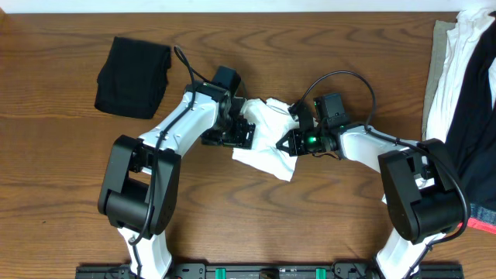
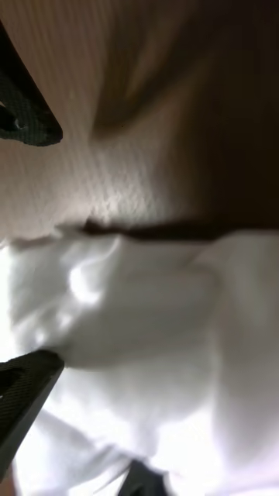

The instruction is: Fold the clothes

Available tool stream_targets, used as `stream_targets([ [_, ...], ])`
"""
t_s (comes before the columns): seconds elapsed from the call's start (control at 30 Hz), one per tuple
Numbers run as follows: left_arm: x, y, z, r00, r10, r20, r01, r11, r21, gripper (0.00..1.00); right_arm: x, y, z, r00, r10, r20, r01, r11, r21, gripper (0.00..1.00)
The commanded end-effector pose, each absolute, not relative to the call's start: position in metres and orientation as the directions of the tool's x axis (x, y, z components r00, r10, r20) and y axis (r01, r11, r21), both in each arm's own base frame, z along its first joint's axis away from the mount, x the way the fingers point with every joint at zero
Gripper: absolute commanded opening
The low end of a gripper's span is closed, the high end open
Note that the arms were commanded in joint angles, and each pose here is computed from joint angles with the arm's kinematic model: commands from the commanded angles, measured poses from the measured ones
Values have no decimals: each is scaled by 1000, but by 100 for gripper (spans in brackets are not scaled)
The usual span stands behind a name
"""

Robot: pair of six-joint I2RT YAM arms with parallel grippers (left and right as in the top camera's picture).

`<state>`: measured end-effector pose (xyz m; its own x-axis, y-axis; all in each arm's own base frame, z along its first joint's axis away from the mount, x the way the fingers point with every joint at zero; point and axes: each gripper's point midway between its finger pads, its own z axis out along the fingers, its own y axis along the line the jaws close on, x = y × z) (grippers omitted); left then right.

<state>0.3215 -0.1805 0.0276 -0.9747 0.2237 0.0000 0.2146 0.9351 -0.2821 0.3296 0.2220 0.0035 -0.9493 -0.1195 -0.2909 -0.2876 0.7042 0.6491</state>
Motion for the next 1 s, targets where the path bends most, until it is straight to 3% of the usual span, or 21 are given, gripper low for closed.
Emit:
stream_targets([
  [0.0,308,-197,28,-954,299,22,266,877,-400,87,322,216,-18,-965,-117,-236,-242,746,621,1],
  [0.63,297,-197,1,-953,274,126,201,890,-410,88,322,214,-20,-966,-115,-231,-236,757,609,1],
  [0.87,289,-214,12,-949,276,150,161,838,-521,76,322,214,-21,-966,-114,-232,-235,759,607,1],
  [0.97,289,-214,12,-949,276,150,162,838,-520,64,322,214,-21,-966,-114,-232,-235,759,607,1],
])
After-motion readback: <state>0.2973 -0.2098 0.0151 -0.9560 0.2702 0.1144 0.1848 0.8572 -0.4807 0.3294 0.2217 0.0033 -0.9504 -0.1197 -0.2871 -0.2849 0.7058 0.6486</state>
